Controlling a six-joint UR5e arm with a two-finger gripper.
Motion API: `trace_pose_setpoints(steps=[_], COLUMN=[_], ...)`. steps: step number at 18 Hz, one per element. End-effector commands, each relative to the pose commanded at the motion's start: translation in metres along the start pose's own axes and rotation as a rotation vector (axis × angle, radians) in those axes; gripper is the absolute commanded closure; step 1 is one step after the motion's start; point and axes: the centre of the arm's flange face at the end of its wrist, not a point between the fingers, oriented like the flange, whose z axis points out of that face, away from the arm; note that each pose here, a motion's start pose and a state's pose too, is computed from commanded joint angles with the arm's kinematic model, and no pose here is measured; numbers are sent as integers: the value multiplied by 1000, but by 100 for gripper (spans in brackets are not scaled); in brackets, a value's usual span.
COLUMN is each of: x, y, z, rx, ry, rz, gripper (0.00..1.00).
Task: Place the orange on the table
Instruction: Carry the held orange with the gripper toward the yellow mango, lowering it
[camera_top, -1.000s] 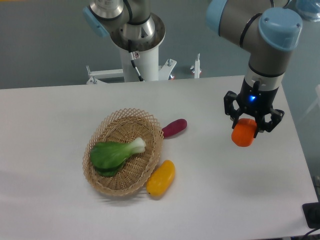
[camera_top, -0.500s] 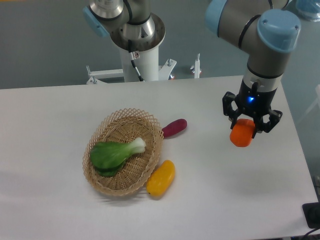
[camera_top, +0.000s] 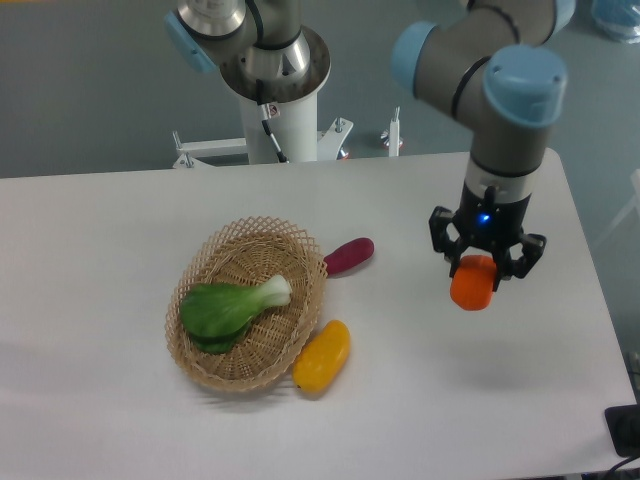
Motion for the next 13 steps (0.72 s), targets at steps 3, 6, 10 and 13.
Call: trace_pose_setpoints(steps=[3, 6, 10, 13], x=[3, 5, 23, 42], y=[-3, -2, -8, -12], z=[22, 50, 80, 100], rx=[-11, -33, -55, -136], ry=[30, 69, 122, 124], rz=[17, 15, 95, 135], gripper=[45, 45, 46, 45])
